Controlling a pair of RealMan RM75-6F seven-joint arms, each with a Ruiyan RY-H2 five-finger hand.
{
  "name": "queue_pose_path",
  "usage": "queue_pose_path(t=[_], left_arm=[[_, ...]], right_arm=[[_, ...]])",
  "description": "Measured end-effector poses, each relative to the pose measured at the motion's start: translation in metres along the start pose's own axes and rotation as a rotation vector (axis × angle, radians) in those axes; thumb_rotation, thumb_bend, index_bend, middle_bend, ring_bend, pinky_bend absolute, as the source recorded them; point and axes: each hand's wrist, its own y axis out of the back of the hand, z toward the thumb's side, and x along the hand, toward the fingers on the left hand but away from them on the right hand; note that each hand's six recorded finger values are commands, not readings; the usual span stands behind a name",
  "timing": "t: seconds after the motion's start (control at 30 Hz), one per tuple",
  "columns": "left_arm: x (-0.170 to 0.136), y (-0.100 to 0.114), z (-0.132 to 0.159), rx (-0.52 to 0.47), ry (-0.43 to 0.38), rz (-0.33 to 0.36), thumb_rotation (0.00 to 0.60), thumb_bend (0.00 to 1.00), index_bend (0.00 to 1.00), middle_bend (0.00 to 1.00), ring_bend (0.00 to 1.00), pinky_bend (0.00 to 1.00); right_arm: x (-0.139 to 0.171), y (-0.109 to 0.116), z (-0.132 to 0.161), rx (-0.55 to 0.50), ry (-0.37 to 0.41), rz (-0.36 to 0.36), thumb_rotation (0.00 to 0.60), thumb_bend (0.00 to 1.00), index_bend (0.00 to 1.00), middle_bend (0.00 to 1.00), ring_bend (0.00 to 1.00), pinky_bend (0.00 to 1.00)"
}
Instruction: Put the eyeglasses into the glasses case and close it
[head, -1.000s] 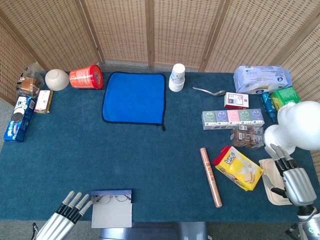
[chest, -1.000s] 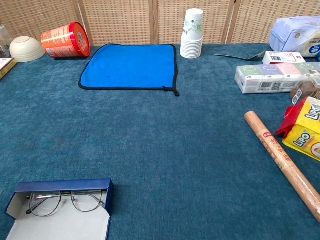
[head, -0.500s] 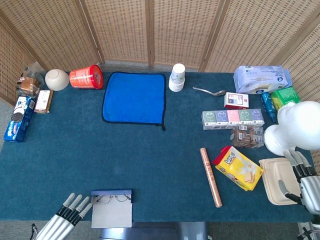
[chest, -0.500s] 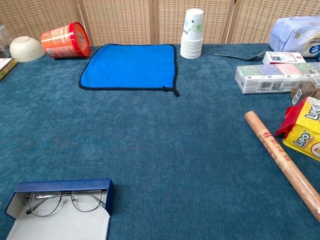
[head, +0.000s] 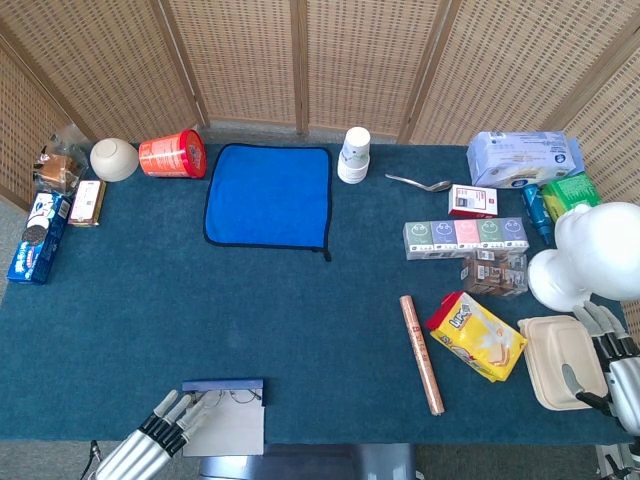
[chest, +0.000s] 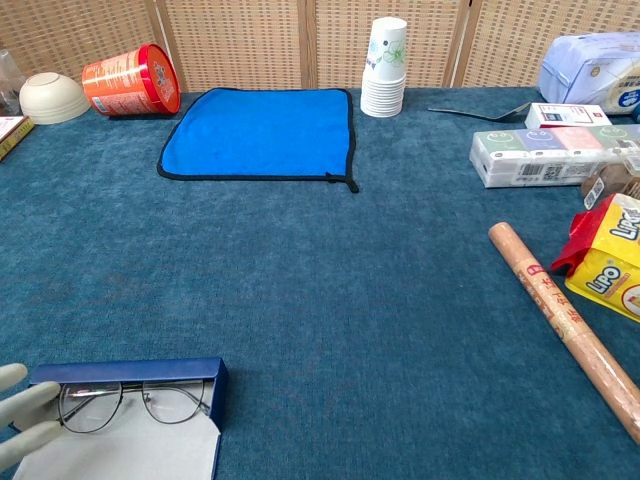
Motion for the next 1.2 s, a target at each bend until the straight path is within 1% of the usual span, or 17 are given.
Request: queue_pose_path(t=[0.17, 0.33, 0.5, 0.67, 0.73, 0.83, 1.07, 1.13, 1.2], left_arm=[[0.000, -0.001, 0.006, -0.006, -0.053, 0.006, 0.328, 0.24, 0.00, 0.00, 0.00, 0.00], [0.000, -0.002, 0.007, -0.008, -0.064, 0.006, 0.318, 0.23, 0.00, 0.00, 0.00, 0.00], [0.000, -0.005, 0.008, 0.007, -0.070, -0.003, 0.324, 0.23, 0.00, 0.00, 0.00, 0.00], [0.000, -0.008, 0.009, 0.013, -0.073, -0.014, 0.385, 0.23, 0.00, 0.00, 0.00, 0.00], [0.001, -0.009, 0.009, 0.018, -0.075, -0.012, 0.398, 0.23, 0.00, 0.00, 0.00, 0.00], [0.004, -0.010, 0.010, 0.021, -0.075, -0.011, 0.405, 0.23, 0.00, 0.00, 0.00, 0.00], [0.012, -0.011, 0.011, 0.022, -0.075, -0.001, 0.401, 0.23, 0.00, 0.00, 0.00, 0.00], [0.015, -0.011, 0.012, 0.021, -0.077, 0.005, 0.408, 0.23, 0.00, 0.00, 0.00, 0.00], [0.016, -0.010, 0.013, 0.020, -0.080, 0.013, 0.430, 0.23, 0.00, 0.00, 0.00, 0.00]], right_arm=[[0.002, 0.002, -0.002, -0.005, -0.006, -0.006, 0.600, 0.41, 0.00, 0.01, 0.00, 0.24], [0.003, 0.003, -0.003, -0.016, -0.006, -0.010, 0.600, 0.41, 0.00, 0.01, 0.00, 0.24], [0.005, 0.003, -0.004, -0.025, -0.007, -0.011, 0.600, 0.41, 0.00, 0.01, 0.00, 0.24], [0.006, 0.004, -0.005, -0.037, -0.011, -0.014, 0.600, 0.41, 0.00, 0.01, 0.00, 0.24], [0.007, 0.004, -0.006, -0.040, -0.011, -0.014, 0.600, 0.41, 0.00, 0.01, 0.00, 0.24], [0.007, 0.005, -0.006, -0.047, -0.011, -0.016, 0.600, 0.41, 0.00, 0.01, 0.00, 0.24], [0.010, 0.007, -0.010, -0.072, -0.016, -0.020, 0.600, 0.41, 0.00, 0.01, 0.00, 0.24], [0.011, 0.008, -0.011, -0.073, -0.017, -0.021, 0.600, 0.41, 0.00, 0.01, 0.00, 0.24], [0.012, 0.008, -0.012, -0.073, -0.017, -0.022, 0.600, 0.41, 0.00, 0.01, 0.00, 0.24]])
